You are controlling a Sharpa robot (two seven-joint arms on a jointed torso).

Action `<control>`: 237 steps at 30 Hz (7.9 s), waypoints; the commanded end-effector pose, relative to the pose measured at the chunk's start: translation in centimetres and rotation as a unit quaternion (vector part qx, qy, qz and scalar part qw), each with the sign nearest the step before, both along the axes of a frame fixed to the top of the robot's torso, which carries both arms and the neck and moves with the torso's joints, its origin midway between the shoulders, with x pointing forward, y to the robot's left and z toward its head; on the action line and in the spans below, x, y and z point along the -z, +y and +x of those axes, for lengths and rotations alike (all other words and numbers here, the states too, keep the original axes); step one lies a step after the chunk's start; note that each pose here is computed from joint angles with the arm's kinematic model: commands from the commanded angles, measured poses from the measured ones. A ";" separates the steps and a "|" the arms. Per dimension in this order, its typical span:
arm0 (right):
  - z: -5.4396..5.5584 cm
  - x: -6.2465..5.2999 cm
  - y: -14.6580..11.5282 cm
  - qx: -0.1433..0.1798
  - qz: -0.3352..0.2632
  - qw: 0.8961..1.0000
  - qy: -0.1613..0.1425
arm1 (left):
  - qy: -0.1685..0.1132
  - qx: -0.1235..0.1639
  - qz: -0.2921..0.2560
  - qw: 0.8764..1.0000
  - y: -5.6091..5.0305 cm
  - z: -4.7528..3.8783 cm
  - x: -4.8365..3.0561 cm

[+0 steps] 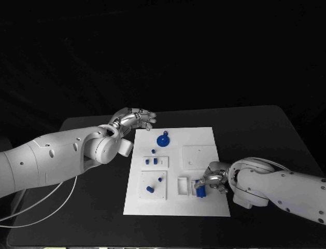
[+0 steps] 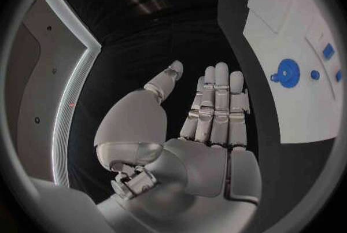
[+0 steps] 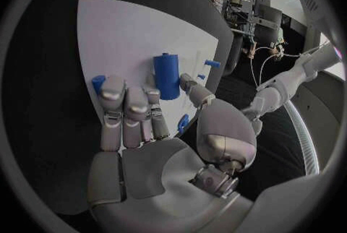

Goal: Assemble the parts on the task board

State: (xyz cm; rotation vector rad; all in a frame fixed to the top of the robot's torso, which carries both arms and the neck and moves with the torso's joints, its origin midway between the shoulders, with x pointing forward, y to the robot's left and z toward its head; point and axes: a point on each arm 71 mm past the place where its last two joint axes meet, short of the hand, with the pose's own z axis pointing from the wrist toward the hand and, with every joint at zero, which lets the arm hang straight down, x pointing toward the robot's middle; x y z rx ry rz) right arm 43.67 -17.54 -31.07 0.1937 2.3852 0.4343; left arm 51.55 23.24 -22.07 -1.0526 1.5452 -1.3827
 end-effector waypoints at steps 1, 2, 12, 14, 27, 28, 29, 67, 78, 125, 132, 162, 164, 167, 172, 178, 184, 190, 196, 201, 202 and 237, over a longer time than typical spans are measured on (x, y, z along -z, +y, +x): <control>-0.4 -0.1 -0.1 0.001 -0.004 1.000 0.005 | 0.000 0.007 -0.007 1.000 -0.2 -0.04 -0.08; -0.3 -0.3 0.0 0.002 0.000 1.000 0.005 | 0.000 0.007 -0.007 1.000 -0.2 -0.05 -0.08; 0.6 -2.0 2.0 0.001 0.033 0.999 0.004 | 0.000 0.007 -0.007 1.000 -0.2 -0.03 -0.07; 0.7 -2.1 2.3 -0.002 0.032 0.999 0.005 | 0.000 0.009 -0.007 1.000 -0.3 -0.04 -0.07; 1.1 -1.7 4.2 -0.030 0.015 0.999 0.011 | 0.001 0.011 -0.008 1.000 -0.5 -0.04 -0.07; 1.2 -1.6 4.3 -0.031 0.012 0.999 0.007 | 0.001 0.010 -0.008 1.000 -0.5 -0.04 -0.07; 1.2 -1.5 4.3 -0.032 0.010 0.999 0.005 | 0.001 0.010 -0.008 1.000 -0.4 -0.03 -0.07; 1.0 -0.5 5.4 -0.035 0.008 0.999 -0.005 | 0.002 0.011 -0.008 1.000 -0.4 -0.06 -0.07; 1.1 -0.6 5.3 -0.041 0.008 0.999 -0.020 | 0.002 0.011 -0.008 1.000 -0.4 -0.04 -0.06; -0.3 -0.2 5.2 -0.084 -0.016 0.996 -0.007 | 0.003 0.010 -0.007 1.000 -0.3 -0.06 -0.06; -0.2 -0.2 5.1 -0.079 -0.014 0.997 -0.010 | 0.003 0.010 -0.007 1.000 -0.3 -0.06 -0.06; 1.0 -3.8 1.7 -0.017 0.065 0.997 -0.049 | 0.004 0.009 -0.007 1.000 -0.2 -0.06 -0.04; 1.3 -4.7 0.9 -0.010 0.067 0.996 -0.057 | 0.004 0.010 -0.007 1.000 -0.2 -0.05 -0.04; 2.0 -5.8 -0.6 -0.002 0.055 0.996 -0.070 | 0.004 0.010 -0.007 1.000 -0.2 -0.05 -0.04; 2.7 -7.1 -3.2 0.002 0.009 0.997 -0.073 | 0.003 0.011 -0.007 1.000 -0.3 -0.07 -0.04; 3.0 -7.3 -5.1 -0.016 -0.057 0.994 -0.090 | 0.003 0.011 -0.007 1.000 -0.2 -0.07 -0.04; 2.9 -7.1 -6.2 -0.032 -0.110 0.989 -0.096 | 0.004 0.011 -0.007 1.000 -0.2 -0.08 -0.04; 2.5 -6.3 -6.4 -0.046 -0.148 0.984 -0.083 | 0.003 0.011 -0.007 1.000 -0.2 -0.08 -0.04; 2.0 -4.9 -6.7 -0.051 -0.166 0.982 -0.069 | 0.004 0.011 -0.007 1.000 -0.2 -0.08 -0.03; 1.7 -3.9 -6.8 -0.051 -0.166 0.983 -0.053 | 0.006 0.012 -0.007 1.000 -0.1 -0.07 0.01; 1.7 -3.8 -6.7 -0.051 -0.165 0.984 -0.050 | 0.006 0.012 -0.007 1.000 -0.1 -0.07 0.01; 1.8 -1.4 -6.1 -0.042 -0.151 0.987 -0.046 | 0.008 0.014 -0.007 1.000 -0.3 0.00 0.11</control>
